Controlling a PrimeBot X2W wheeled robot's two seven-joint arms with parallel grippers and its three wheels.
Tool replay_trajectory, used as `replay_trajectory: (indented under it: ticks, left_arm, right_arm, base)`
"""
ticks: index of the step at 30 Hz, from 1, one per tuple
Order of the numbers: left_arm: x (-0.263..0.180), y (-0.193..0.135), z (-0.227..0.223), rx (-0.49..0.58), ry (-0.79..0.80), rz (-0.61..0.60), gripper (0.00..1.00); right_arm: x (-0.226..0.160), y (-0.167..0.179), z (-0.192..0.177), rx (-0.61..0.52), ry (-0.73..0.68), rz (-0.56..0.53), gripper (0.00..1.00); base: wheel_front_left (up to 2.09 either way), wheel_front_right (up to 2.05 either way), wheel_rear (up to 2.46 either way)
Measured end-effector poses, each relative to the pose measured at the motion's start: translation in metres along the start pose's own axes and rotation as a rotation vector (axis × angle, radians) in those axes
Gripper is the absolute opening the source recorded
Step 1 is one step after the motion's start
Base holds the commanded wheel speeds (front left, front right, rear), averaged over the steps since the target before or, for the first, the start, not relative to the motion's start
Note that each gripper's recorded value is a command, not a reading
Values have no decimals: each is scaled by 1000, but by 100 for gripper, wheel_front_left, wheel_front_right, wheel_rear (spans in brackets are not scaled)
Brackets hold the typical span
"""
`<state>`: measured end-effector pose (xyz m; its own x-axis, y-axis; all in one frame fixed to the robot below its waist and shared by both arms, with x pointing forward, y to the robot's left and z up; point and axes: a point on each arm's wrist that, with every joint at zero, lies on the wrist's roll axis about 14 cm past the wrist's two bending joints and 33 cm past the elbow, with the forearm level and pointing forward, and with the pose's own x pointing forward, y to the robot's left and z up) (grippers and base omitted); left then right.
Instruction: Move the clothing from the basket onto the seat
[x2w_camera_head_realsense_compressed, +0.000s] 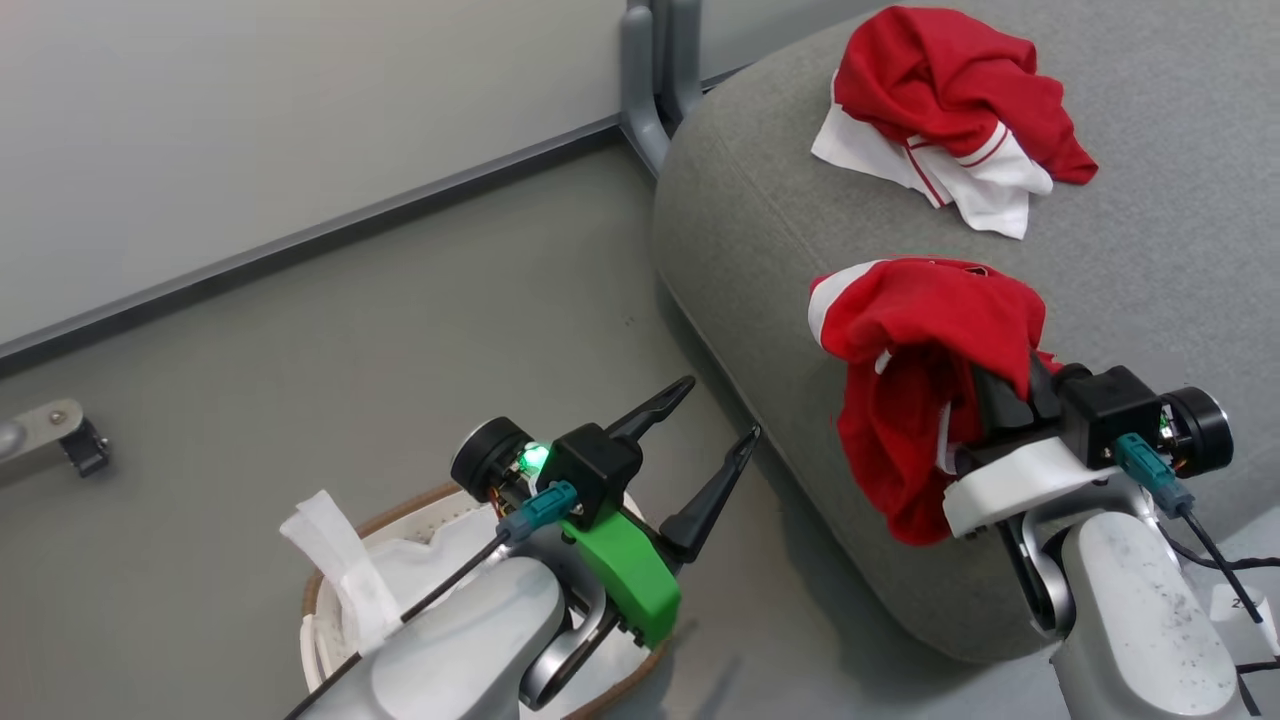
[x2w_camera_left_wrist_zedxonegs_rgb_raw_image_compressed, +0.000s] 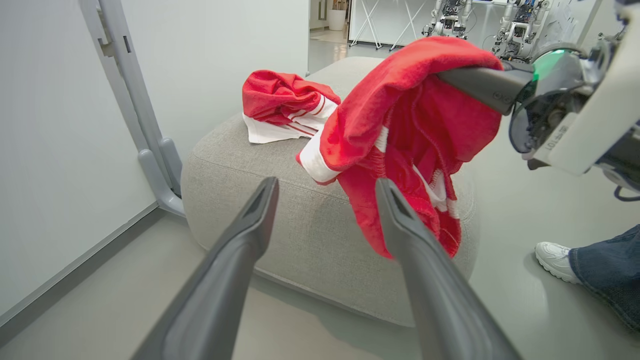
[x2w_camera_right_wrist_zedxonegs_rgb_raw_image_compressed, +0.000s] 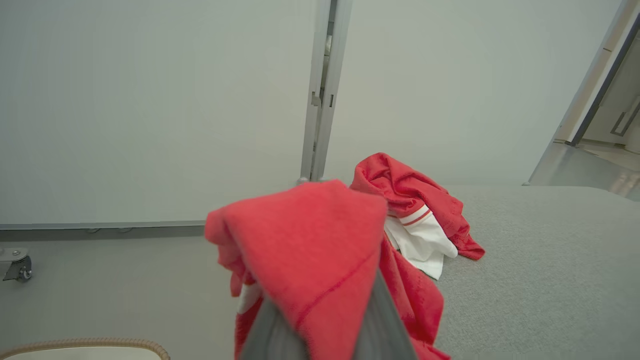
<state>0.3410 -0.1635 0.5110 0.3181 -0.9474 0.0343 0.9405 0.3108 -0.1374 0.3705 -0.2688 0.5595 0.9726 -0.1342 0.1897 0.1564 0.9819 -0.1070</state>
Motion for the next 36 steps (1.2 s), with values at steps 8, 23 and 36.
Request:
replay_trajectory:
  ticks: [8,23,36]
  left_arm:
    - [12,7,-15,-36,14,-32,100]
    - [13,68,-29,-28,8,48,100]
    - [-8,131,-62,-41,47,160,100]
  right_arm:
    - [17,-19,-16,-31,58,-40,0]
    - [159,-73,58,-208,-72,-55,0]
    - [238,-156,24,-341,102,-231,0]
  base:
    - [0,0,0]
    - [0,0,0]
    - [0,0,0]
